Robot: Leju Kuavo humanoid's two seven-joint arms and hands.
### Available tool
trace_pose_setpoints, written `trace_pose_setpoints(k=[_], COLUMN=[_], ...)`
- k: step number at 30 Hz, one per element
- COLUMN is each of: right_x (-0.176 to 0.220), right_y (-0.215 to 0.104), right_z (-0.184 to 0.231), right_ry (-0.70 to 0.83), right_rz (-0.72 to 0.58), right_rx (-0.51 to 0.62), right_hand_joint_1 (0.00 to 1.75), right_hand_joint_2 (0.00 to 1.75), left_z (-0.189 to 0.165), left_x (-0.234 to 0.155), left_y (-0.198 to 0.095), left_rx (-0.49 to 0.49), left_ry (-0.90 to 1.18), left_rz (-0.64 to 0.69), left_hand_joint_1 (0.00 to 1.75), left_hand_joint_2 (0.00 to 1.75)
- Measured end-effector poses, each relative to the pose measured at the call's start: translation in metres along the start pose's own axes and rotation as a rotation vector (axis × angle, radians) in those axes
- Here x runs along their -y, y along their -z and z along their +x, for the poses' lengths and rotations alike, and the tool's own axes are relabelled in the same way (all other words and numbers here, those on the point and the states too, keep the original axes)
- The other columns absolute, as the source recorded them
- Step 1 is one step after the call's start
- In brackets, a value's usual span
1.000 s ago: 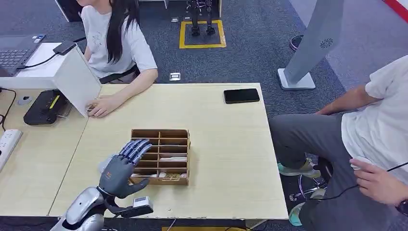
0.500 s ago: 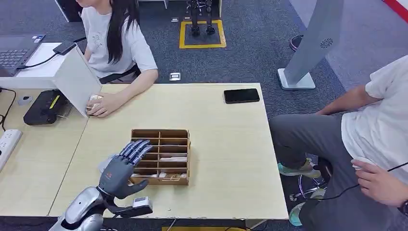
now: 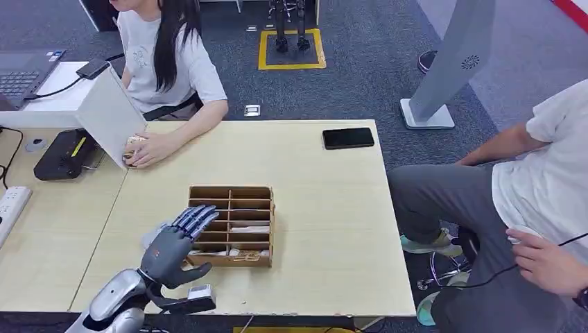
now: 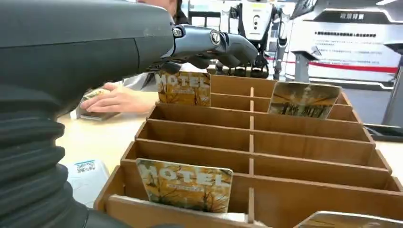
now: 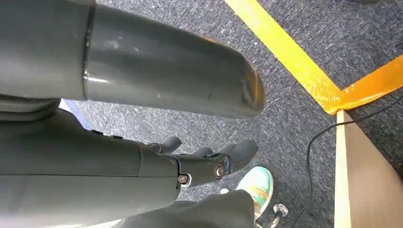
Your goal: Pass the card to the sensor for recognition and then transmit it.
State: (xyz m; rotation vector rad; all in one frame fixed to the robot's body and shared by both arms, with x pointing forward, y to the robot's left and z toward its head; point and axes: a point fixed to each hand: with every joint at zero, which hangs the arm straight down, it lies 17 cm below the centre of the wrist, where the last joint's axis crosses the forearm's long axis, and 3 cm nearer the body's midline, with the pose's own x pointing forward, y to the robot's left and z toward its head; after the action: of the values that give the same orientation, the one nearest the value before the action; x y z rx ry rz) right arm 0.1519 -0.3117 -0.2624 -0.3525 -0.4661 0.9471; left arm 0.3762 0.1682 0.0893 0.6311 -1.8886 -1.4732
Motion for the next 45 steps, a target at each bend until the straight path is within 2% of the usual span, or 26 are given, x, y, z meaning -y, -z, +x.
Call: trace_pose_setpoints(k=[30,31,34,35,36,38,39,41,42,43,45], right_x=[0.000,0.000,0.000,0.000,0.000,0.000,0.000,0.001,0.001,0.002,0.002], right_y=[0.000,0.000,0.000,0.000,0.000,0.000,0.000,0.001,0.001,0.001,0.001], right_z=[0.000,0.000,0.001,0.002,0.002,0.002,0.002,0.002,0.003,0.003,0.003], right_ry=[-0.002,-0.002,-0.006,-0.009,-0.010,-0.010,-0.010,-0.010,-0.011,-0.011,-0.012], right_rz=[0.001,0.003,0.002,0.002,0.002,0.002,0.001,0.001,0.000,0.000,0.000], right_rx=[0.002,0.003,0.007,0.009,0.009,0.010,0.009,0.010,0.011,0.011,0.011], right_hand_joint_1=[0.00,0.00,0.00,0.00,0.00,0.00,0.00,0.00,0.00,0.00,0.00], right_hand_joint_2=[0.00,0.00,0.00,0.00,0.00,0.00,0.00,0.00,0.00,0.00,0.00], left_z=[-0.005,-0.006,-0.008,-0.009,-0.010,-0.012,-0.012,-0.013,-0.014,-0.014,-0.014], left_x=[0.003,0.004,0.013,0.016,0.017,0.018,0.017,0.015,0.014,0.013,0.012], left_y=[-0.005,-0.006,-0.010,-0.012,-0.013,-0.015,-0.015,-0.013,-0.012,-0.011,-0.009], left_rx=[0.000,-0.001,-0.005,-0.007,-0.009,-0.009,-0.009,-0.008,-0.008,-0.007,-0.005], left_ry=[0.003,-0.001,-0.020,-0.027,-0.028,-0.027,-0.026,-0.023,-0.021,-0.021,-0.017], left_rz=[-0.029,-0.037,-0.088,-0.106,-0.114,-0.123,-0.123,-0.118,-0.116,-0.114,-0.111], left_hand_joint_1=[0.00,1.75,1.71,1.47,1.45,1.62,1.57,1.69,1.64,1.75,1.75], left_hand_joint_2=[1.75,1.75,1.75,1.75,1.75,1.75,1.75,1.75,1.75,1.75,1.75])
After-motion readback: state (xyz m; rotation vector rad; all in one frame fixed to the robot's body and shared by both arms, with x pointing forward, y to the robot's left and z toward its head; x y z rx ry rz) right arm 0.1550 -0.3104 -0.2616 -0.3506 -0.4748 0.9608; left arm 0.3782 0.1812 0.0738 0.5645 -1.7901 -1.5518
